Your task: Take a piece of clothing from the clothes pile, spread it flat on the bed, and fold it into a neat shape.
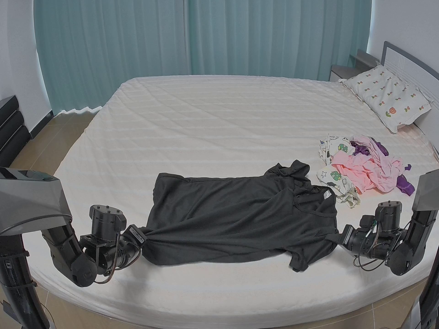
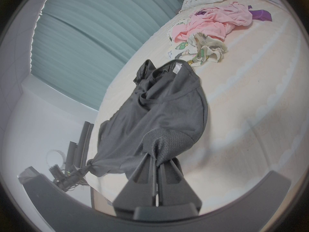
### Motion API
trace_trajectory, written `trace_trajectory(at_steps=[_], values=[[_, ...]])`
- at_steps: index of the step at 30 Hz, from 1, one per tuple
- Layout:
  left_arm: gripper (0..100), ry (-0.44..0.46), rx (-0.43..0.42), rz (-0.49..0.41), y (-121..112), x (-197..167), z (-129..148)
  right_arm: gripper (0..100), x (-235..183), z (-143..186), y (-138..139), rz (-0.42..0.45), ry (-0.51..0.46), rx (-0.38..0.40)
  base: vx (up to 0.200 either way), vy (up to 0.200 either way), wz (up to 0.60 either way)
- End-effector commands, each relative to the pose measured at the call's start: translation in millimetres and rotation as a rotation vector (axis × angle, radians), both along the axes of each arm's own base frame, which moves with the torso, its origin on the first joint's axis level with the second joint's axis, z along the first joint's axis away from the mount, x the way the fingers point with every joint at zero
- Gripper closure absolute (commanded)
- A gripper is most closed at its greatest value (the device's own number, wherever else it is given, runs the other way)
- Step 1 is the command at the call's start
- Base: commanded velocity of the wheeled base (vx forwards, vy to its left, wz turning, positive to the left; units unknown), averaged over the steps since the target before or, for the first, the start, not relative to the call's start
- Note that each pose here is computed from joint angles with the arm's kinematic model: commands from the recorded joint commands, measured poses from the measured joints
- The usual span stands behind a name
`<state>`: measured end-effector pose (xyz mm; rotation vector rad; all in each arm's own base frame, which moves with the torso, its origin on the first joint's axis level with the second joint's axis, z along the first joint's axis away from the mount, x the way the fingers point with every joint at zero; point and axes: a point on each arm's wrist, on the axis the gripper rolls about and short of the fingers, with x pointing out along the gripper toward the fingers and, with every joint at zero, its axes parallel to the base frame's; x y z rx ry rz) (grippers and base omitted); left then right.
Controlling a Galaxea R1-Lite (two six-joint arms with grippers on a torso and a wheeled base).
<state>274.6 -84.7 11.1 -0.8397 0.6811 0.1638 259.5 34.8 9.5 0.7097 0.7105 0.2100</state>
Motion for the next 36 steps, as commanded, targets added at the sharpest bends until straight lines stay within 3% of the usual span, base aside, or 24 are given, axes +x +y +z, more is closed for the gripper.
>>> trace_trajectory(at_steps=[1, 6, 9, 12, 15, 19, 24, 25, 30, 35, 36], values=[[100, -0.015, 0.009, 0.051, 9, 5, -3, 100, -5, 22, -17, -0.006, -0.057, 0.054, 0.000, 0.000, 0.00], [100, -0.001, 0.027, 0.023, 8, -7, 1, 100, -15, 26, -17, 0.034, -0.026, 0.029, 0.000, 0.000, 0.00], [100, 0.032, 0.114, -0.070, 6, -24, 6, 100, -27, 29, -20, 0.095, 0.006, -0.039, 0.000, 0.000, 0.00], [100, 0.075, 0.151, -0.101, 6, -30, 11, 100, -33, 29, -24, 0.130, 0.051, -0.097, 0.000, 0.000, 0.00], [100, 0.046, 0.142, -0.102, 8, -35, 27, 100, -33, 48, -30, 0.125, 0.018, -0.082, 0.000, 0.000, 0.00], [100, 0.012, 0.134, -0.105, 11, -44, 53, 100, -47, 82, -37, 0.187, 0.032, 0.015, 0.000, 0.000, 0.00], [100, 0.110, 0.194, -0.173, 9, -58, 59, 100, -51, 90, -38, 0.223, 0.128, -0.008, 0.000, 0.000, 0.00], [100, 0.178, 0.230, -0.218, 7, -64, 54, 100, -51, 82, -42, 0.251, 0.140, -0.051, 0.000, 0.000, 0.00], [100, 0.281, 0.258, -0.279, 1, -67, 35, 100, -47, 52, -45, 0.303, 0.222, -0.166, 0.000, 0.000, 0.00], [100, 0.385, 0.305, -0.335, -5, -71, 10, 100, -43, 33, -46, 0.327, 0.291, -0.212, 0.000, 0.000, 0.00], [0, 0.401, 0.312, -0.337, -5, -71, 7, 0, -44, 31, -46, 0.338, 0.298, -0.217, 0.000, 0.000, 0.00]])
